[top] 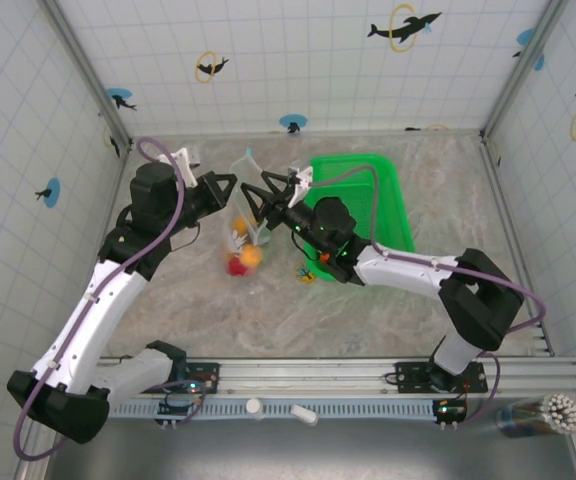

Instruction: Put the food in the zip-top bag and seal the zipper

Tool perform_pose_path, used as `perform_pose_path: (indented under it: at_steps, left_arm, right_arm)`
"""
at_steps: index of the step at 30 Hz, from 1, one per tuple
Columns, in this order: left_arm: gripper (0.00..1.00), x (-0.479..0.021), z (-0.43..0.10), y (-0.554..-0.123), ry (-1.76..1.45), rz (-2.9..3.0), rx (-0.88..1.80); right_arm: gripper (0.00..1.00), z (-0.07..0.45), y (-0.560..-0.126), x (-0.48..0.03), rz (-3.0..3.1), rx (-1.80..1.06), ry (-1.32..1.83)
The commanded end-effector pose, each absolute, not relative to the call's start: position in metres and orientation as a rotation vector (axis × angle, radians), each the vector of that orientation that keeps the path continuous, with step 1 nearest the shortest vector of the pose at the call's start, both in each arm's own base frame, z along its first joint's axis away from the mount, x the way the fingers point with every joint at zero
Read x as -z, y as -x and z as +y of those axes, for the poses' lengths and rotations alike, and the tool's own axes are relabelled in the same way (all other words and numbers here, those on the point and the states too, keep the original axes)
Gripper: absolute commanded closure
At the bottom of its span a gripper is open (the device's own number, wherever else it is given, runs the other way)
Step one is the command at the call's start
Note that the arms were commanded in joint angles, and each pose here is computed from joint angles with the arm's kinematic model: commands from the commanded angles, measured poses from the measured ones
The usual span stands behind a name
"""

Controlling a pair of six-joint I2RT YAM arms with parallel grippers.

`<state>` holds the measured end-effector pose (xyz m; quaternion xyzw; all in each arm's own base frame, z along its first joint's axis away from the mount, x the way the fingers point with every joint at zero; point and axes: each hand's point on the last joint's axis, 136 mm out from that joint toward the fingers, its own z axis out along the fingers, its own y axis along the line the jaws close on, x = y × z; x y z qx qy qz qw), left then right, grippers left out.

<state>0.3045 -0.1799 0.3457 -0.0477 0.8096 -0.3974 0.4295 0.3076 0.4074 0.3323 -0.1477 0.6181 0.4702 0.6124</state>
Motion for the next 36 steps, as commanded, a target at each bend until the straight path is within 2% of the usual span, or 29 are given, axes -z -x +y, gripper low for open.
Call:
perform_pose_path:
  at_steps: [1, 7, 10, 14, 19, 26, 36]
  left_arm:
    - [1.0, -0.362, -0.175, -0.302, 0.093, 1.987, 0.967]
    - [1.0, -0.355, -0.168, -0.305, 0.092, 2.011, 0.887]
    - [1.0, -0.36, -0.16, -0.311, 0.097, 2.019, 0.801]
    - [1.0, -0.371, -0.15, -0.316, 0.081, 2.039, 0.695]
    - [1.0, -0.361, -0.152, -0.317, 0.023, 2.123, 0.634]
    - [1.0, -0.31, -0.178, -0.32, -0.024, 2.261, 0.743]
    - [1.0, -0.297, -0.191, -0.326, -0.014, 2.276, 0.81]
  right_arm:
    - [0.33, 0.395, -0.318, -0.368, 1.503, -1.027, 0.361]
    - [0.37, 0.353, -0.326, -0.381, 1.579, -0.832, 0.381]
    - [0.39, 0.324, -0.344, -0.367, 1.716, -0.776, 0.319]
    - [0.39, 0.277, -0.369, -0.312, 1.983, -0.636, 0.236]
    - [0.39, 0.233, -0.375, -0.225, 2.268, -0.447, 0.171]
    - [0.39, 0.235, -0.363, -0.12, 2.586, -0.391, 0.15]
    - [0.42, 0.261, -0.355, -0.061, 2.775, -0.422, 0.138]
